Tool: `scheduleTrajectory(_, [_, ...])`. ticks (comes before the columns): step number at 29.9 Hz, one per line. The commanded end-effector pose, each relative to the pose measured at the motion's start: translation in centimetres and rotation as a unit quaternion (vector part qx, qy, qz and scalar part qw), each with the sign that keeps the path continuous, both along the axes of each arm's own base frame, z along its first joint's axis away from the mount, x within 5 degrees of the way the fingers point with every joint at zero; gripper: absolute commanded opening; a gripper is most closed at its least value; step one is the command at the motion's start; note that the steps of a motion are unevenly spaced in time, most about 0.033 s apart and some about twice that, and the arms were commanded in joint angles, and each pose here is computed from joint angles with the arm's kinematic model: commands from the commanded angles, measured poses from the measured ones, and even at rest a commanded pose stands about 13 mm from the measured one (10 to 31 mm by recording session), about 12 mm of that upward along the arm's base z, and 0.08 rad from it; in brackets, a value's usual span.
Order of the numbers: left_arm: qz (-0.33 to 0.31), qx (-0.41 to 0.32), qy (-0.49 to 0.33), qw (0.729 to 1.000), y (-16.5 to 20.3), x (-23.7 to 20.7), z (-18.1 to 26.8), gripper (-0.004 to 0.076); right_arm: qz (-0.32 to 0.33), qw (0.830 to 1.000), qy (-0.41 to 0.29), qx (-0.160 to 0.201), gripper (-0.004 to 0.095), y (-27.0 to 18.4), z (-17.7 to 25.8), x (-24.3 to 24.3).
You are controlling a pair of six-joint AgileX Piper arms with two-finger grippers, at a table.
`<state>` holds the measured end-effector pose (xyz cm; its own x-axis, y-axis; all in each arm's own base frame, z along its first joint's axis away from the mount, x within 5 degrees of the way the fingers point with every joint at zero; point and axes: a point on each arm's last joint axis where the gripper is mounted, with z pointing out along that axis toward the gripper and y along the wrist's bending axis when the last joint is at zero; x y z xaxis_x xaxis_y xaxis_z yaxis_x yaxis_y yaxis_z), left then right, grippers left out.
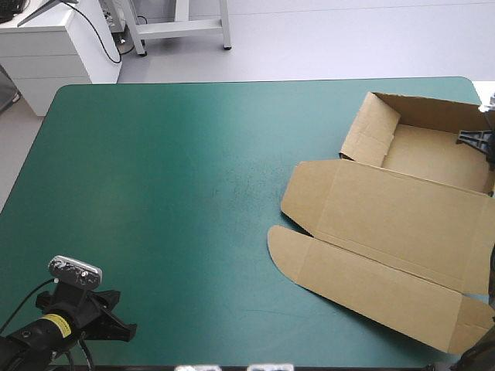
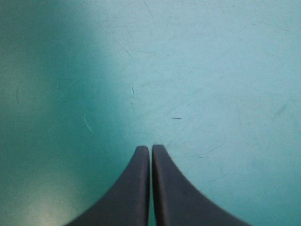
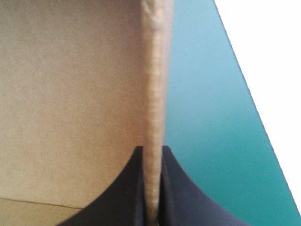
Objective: Fold the box
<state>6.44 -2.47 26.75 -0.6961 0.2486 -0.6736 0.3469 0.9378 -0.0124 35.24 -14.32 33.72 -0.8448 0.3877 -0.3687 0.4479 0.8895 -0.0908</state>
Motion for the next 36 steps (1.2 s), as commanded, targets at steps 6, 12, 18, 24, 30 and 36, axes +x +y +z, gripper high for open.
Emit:
scheduleTrajectory(6, [0.000,-0.017,-0.034,0.999,-0.2,0.4,1.1,-0.0008,-0.027,0.993,0.008,-0.118,0.0360,-2.8,3.3,-2.7])
scheduleTrajectory(12, [0.000,-0.017,-0.034,0.999,-0.2,0.4,1.1,-0.0008,-0.015,0.998,-0.017,-0.057,0.0420,-2.4,3.2,-2.7])
scheduleTrajectory(18, [-0.002,-0.015,-0.035,0.999,-0.2,0.4,1.1,-0.0008,0.015,0.997,-0.060,-0.048,0.0420,-0.9,5.9,-4.3])
scheduleTrajectory(24, [-0.002,-0.015,-0.035,0.999,-0.2,0.4,1.1,-0.0008,0.039,0.990,-0.137,-0.013,0.0416,1.8,9.5,-7.3])
scheduleTrajectory(30, [-0.002,-0.015,-0.035,0.999,-0.2,0.4,1.1,-0.0008,0.103,0.977,-0.184,0.026,0.0416,6.2,11.1,-11.6])
scheduleTrajectory(36, [-0.002,-0.015,-0.035,0.999,-0.2,0.4,1.1,-0.0008,0.158,0.973,-0.164,0.036,0.0412,9.8,9.1,-15.2])
